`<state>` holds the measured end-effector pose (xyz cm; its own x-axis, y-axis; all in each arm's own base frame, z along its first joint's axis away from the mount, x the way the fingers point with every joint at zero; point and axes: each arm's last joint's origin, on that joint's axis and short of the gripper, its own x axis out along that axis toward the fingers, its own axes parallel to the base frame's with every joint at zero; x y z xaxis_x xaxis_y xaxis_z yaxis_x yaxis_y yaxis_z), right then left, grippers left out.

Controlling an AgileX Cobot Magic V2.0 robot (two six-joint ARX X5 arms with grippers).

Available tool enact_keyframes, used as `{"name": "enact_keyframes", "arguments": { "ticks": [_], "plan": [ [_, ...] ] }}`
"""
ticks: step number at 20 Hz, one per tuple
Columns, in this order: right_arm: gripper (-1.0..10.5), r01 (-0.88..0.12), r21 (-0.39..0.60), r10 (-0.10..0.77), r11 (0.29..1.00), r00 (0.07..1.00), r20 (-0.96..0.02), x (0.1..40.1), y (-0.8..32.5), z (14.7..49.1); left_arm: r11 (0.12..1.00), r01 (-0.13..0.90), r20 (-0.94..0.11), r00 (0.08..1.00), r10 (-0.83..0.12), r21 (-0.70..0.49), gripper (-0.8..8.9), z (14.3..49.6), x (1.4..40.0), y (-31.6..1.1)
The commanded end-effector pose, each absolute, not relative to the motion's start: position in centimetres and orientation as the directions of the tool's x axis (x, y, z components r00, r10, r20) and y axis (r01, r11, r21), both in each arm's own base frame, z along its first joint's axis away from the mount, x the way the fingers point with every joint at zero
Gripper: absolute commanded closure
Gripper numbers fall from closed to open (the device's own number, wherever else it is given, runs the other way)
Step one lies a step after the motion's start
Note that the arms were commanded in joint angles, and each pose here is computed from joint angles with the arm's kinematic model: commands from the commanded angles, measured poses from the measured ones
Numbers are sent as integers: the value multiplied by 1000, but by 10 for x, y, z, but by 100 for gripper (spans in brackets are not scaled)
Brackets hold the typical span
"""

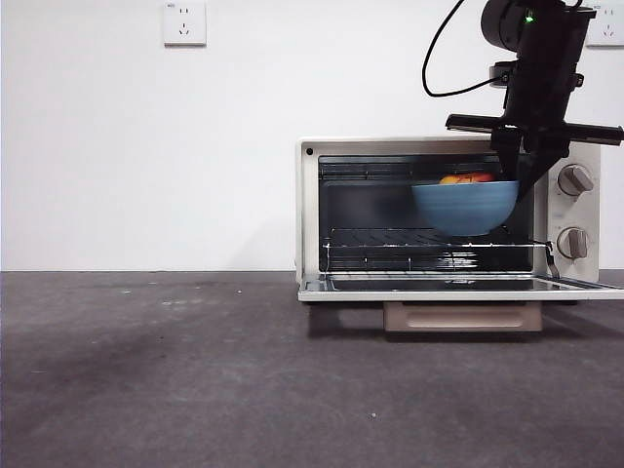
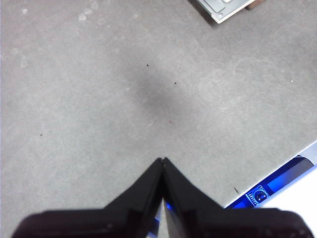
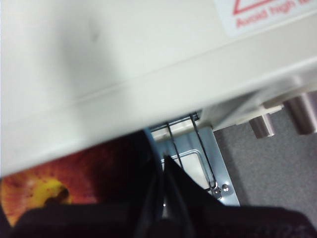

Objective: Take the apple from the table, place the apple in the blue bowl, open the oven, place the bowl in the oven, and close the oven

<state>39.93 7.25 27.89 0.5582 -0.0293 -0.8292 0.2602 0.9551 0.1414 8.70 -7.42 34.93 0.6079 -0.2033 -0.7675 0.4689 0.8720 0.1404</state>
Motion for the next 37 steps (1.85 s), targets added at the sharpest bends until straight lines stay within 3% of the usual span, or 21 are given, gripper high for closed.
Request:
{"name": "enact_keyframes", "arguments": {
  "ticks": [1,14,23,27,32,35,37],
  "plan": [
    [811,272,149,-31,951,560,-828,401,72,279,869,473,-764,612,-203,148,821,348,88,-74],
    [788,263,136,-40,955,570,-821,400,72,284,868,476,-764,610,-209,142,821,348,88,-75],
    [788,206,125,-46,970,668,-742,371,66,334,871,473,-743,629,-228,132,821,350,90,-77],
    [788,152,98,-35,984,690,-723,334,62,370,875,468,-743,628,-231,124,821,349,95,-82],
    [793,48,17,-22,999,713,-701,264,51,416,844,536,-743,571,-350,15,822,344,124,-107],
    [814,-19,-32,-9,999,709,-705,215,45,435,788,594,-739,456,-496,-162,822,333,161,-119],
    [925,-42,-36,6,998,726,-688,183,41,446,753,585,-730,367,-577,-301,822,318,193,-119]
  ]
}}
